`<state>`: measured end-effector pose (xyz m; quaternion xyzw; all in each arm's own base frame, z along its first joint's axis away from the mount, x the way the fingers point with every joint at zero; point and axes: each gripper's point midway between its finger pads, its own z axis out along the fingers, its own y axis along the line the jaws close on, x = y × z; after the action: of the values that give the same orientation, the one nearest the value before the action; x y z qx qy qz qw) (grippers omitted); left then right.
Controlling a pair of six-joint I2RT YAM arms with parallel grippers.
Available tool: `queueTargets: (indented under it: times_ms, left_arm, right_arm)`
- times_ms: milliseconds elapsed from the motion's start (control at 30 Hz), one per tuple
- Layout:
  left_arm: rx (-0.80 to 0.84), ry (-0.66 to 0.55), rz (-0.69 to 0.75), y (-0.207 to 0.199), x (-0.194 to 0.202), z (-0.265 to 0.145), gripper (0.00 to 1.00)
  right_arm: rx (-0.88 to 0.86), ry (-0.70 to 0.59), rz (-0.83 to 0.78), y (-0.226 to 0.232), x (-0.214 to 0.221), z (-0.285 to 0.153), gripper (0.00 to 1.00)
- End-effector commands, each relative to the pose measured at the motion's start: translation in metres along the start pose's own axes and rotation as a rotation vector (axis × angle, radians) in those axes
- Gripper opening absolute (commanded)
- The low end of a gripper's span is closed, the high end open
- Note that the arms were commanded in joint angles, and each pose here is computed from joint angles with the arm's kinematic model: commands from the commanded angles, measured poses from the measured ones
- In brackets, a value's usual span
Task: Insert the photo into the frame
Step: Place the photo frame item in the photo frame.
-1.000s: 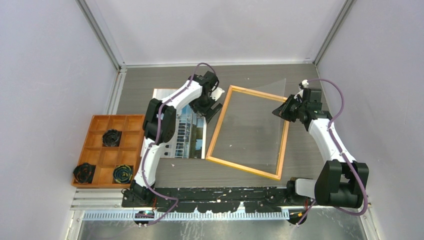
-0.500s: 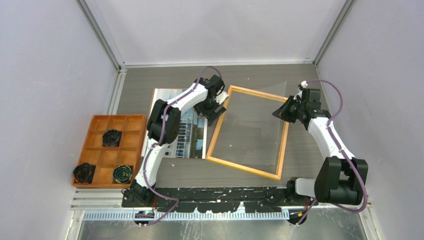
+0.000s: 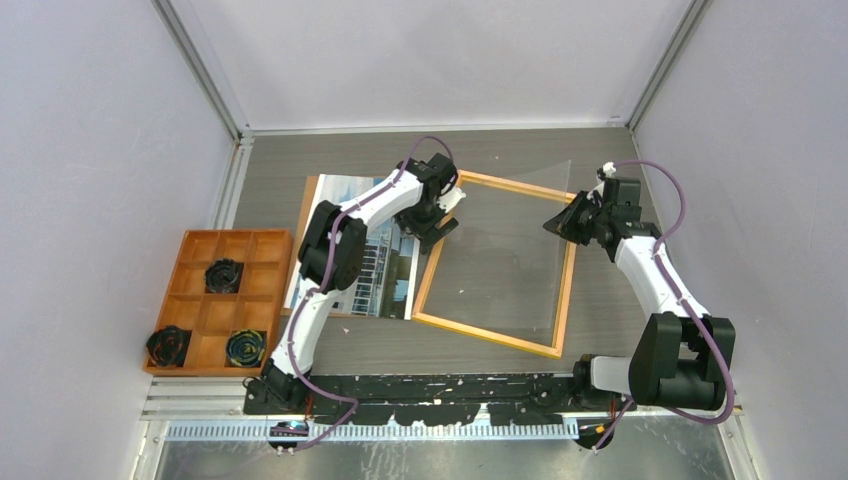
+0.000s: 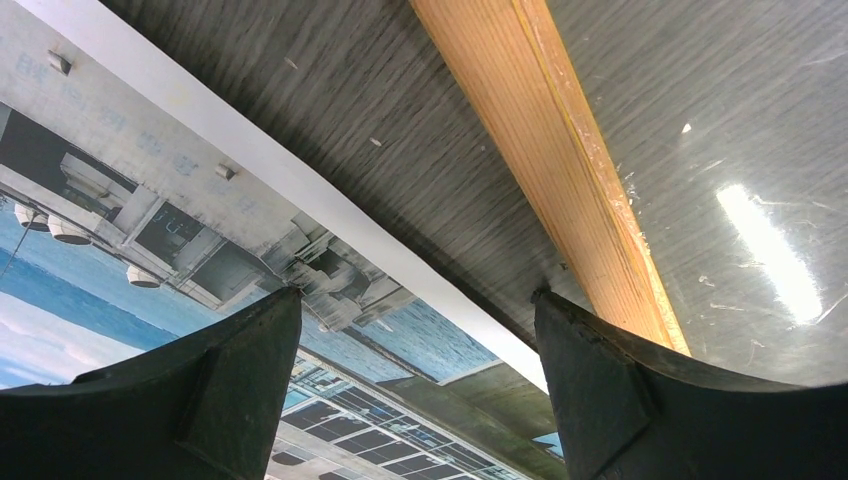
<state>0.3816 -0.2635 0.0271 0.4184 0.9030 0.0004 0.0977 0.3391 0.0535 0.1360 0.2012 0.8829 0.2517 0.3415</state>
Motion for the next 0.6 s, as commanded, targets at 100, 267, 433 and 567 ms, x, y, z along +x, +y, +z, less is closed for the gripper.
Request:
queueTargets:
  times_ms: [100, 267, 433, 567]
  left_arm:
    - [-0.030, -0.053, 0.023, 0.005, -0.013, -0.012, 0.87]
    - [-0.031, -0.060, 0.028, 0.004, -0.015, -0.014, 0.87]
    - [-0.035, -0.064, 0.030, 0.004, -0.015, -0.017, 0.87]
    - [-0.028, -0.078, 0.028, 0.001, -0.016, -0.020, 0.87]
  right_arm:
    - [-0.015, -0.074, -0.013, 0.004, -0.018, 0.004, 0.01]
    - [-0.032, -0.065, -0.025, 0.005, -0.017, 0.006, 0.01]
    - [-0.049, -0.035, -0.007, 0.006, -0.011, 0.010, 0.01]
    - [-0.012, -0.028, 0.013, -0.002, -0.008, 0.014, 0.16]
